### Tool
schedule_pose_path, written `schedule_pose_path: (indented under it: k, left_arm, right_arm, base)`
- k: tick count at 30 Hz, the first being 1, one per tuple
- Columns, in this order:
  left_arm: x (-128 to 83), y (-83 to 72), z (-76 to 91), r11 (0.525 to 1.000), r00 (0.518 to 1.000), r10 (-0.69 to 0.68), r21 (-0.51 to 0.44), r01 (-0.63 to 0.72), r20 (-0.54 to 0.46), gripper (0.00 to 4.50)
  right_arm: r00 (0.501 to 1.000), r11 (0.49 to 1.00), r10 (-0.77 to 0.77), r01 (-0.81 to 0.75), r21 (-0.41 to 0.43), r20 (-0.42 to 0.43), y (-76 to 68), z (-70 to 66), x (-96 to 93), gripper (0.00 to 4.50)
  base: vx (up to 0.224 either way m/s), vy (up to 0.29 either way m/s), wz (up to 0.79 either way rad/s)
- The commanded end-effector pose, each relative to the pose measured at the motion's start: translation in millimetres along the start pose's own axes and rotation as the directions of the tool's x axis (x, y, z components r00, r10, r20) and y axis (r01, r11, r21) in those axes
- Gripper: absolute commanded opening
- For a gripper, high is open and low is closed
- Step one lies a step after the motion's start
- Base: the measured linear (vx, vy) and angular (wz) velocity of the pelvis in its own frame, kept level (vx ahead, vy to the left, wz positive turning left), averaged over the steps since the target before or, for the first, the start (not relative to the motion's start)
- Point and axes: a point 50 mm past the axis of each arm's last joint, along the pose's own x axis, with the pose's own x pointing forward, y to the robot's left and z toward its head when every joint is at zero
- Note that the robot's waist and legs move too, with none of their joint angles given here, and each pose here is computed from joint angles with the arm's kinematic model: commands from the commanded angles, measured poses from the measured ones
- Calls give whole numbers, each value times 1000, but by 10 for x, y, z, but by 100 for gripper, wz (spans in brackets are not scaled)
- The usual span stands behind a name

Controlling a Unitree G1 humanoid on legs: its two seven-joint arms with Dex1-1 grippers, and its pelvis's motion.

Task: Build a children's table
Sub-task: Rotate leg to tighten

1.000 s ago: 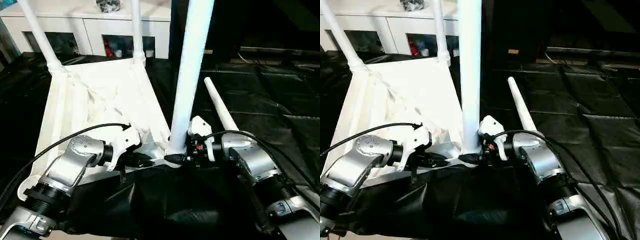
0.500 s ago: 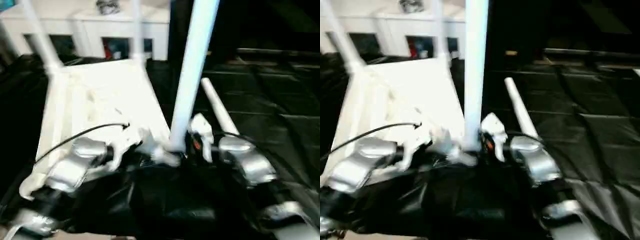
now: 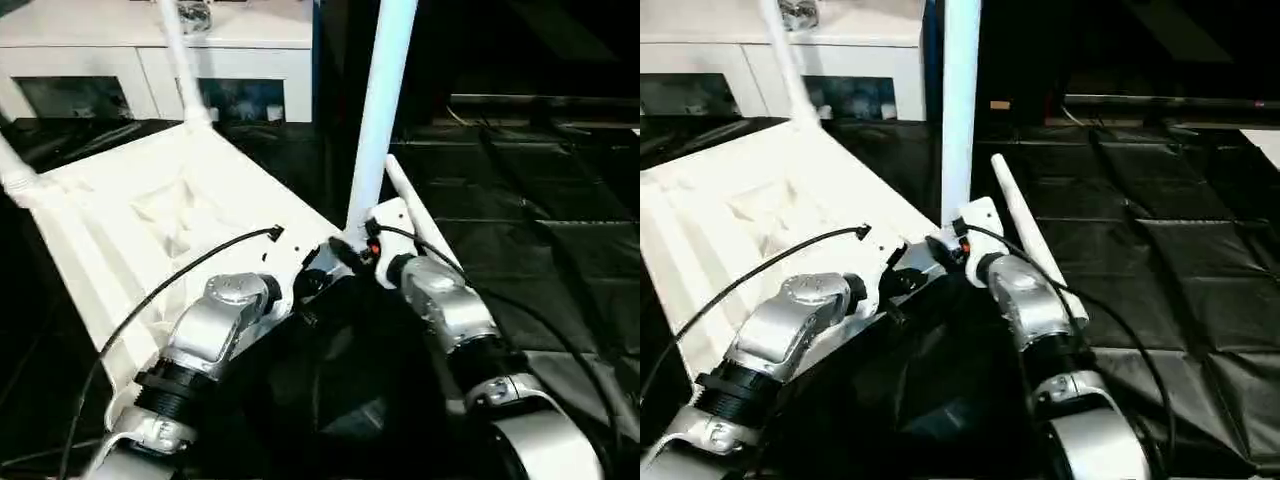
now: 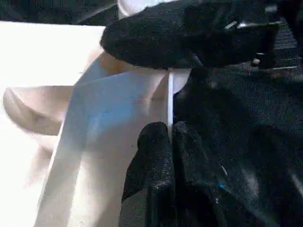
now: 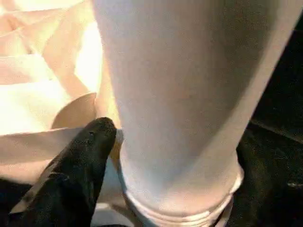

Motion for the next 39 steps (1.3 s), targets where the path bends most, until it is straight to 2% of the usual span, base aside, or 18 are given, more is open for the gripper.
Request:
schedule_pose_path:
  k: [1,4,7,8,9,10,13,16,20,21,23,24,27,29,32,35,37,39]
  left_arm:
    - [7,-90,153,996,996,-67,71,63,64,0]
    - [-33,-97,115,990,992,-114,93,109,56,0]
    - [-106,-88,59,977,983,-180,123,174,42,0]
    - [-163,-75,33,963,973,-224,164,214,46,0]
    - [-178,-70,25,961,972,-233,166,223,44,0]
    - [-231,-67,10,948,960,-276,179,264,47,0]
    - [-299,-69,-12,930,941,-335,178,323,45,0]
    - [-403,-70,-55,891,904,-426,188,414,26,0]
    - [-462,-62,-98,861,878,-478,192,470,-5,0]
    - [-500,-56,-127,841,860,-510,194,504,-26,0]
    - [-512,-51,-139,836,855,-517,195,513,-35,0]
    - [-523,-33,-148,834,854,-519,195,517,-45,0]
    - [-525,-13,-148,836,856,-515,195,513,-44,0]
    - [-525,-9,-148,837,857,-513,194,511,-41,0]
    - [-521,-14,-143,838,858,-513,192,510,-36,0]
    - [-502,-19,-133,852,868,-496,184,491,-18,0]
    - [-452,-10,-112,881,893,-449,168,442,6,0]
    - [-365,16,-69,924,931,-363,141,355,35,0]
  right_arm:
    - [983,985,169,-170,-11,-66,301,-148,77,380]
    - [974,975,218,-220,-39,-60,267,-122,30,380]
    - [944,941,323,-327,-88,-62,230,-90,-75,380]
    - [917,909,391,-398,-127,-77,194,-78,-166,380]
    - [909,900,408,-416,-134,-83,186,-76,-190,380]
    - [880,867,464,-475,-151,-107,164,-73,-270,380]
    - [836,822,530,-547,-160,-141,145,-76,-364,380]
    - [784,764,591,-620,-179,-191,99,-66,-488,380]
    - [759,737,617,-650,-185,-209,83,-40,-543,380]
    - [740,720,632,-670,-182,-228,83,-34,-575,380]
    - [731,711,639,-680,-178,-239,85,-37,-588,380]
    - [719,700,646,-692,-178,-256,90,-39,-606,357]
    - [714,698,655,-697,-165,-248,115,-31,-608,348]
    - [711,697,660,-700,-155,-242,133,-39,-605,315]
    - [702,694,670,-707,-133,-241,159,-72,-606,298]
    - [718,712,660,-692,-121,-221,175,-89,-586,282]
    - [764,761,617,-640,-104,-190,183,-111,-524,279]
    - [862,859,482,-500,-109,-156,149,-145,-386,278]
  base:
    - [0,0,0]
    - [0,0,0]
    - [0,0,0]
    - [0,0,0]
    - [0,0,0]
    - [0,0,0]
    - [0,0,0]
    - [0,0,0]
    - [0,0,0]
    - [0,0,0]
    - [0,0,0]
    - [0,0,0]
    - [0,0,0]
    - [0,0,0]
    - [0,0,0]
    - [0,0,0]
    - [0,0,0]
    - [0,0,0]
